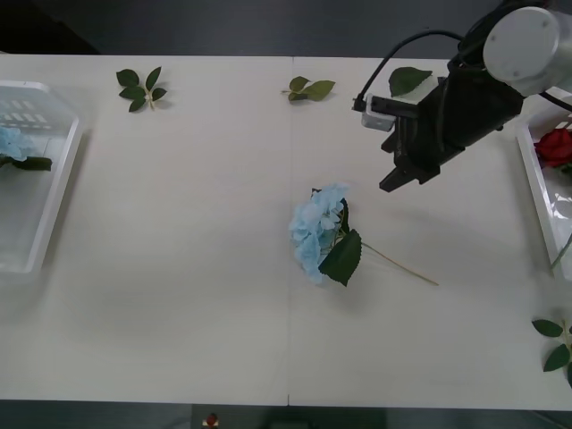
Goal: Put the red flowers into the right box and the blue flowers into the left box
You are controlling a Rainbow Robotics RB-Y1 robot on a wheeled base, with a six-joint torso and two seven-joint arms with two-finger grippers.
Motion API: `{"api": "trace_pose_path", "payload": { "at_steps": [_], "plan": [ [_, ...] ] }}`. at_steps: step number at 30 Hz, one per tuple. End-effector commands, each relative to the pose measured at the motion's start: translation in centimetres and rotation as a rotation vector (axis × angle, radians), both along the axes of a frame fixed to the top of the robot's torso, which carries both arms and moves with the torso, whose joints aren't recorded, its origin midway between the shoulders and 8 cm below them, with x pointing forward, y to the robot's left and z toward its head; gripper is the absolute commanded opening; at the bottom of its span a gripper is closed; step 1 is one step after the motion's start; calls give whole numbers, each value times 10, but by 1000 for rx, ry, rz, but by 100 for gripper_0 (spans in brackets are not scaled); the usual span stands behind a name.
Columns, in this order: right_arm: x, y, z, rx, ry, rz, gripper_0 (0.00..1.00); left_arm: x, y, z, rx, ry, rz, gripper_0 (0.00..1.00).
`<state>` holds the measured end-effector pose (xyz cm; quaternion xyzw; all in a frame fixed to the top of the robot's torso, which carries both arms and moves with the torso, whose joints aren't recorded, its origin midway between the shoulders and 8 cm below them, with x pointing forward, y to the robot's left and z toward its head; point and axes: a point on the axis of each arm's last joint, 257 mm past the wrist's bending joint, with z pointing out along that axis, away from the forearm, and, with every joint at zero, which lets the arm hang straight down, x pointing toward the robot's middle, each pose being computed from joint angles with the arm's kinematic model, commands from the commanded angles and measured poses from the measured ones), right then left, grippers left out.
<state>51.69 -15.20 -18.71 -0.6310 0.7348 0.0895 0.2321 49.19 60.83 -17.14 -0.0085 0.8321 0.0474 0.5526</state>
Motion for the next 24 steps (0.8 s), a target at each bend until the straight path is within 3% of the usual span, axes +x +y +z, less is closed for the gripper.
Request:
{"api": "trace_pose_path", "payload": {
  "at_steps": [1,8,15,18,21,24],
  "plan": [
    [-7,-14,-1,-63,-34,-28,78,-1,22,14,76,-22,38,0],
    [-29,-30,-41,-98,-69,-70,78,-4,25,-3,82,6,47,0],
    [-31,-33,-73,-116,-128,-107,84,-4,23,-4,69,6,44,4],
    [-30,-29,-80,-128,-143,-98,85,-4,18,-7,43,8,34,13],
    [-30,-24,-92,-152,-165,-82,85,-4,10,-8,6,10,15,35],
    [-30,-16,-101,-161,-180,-69,85,-4,7,-8,-5,7,9,50]
  ]
}}
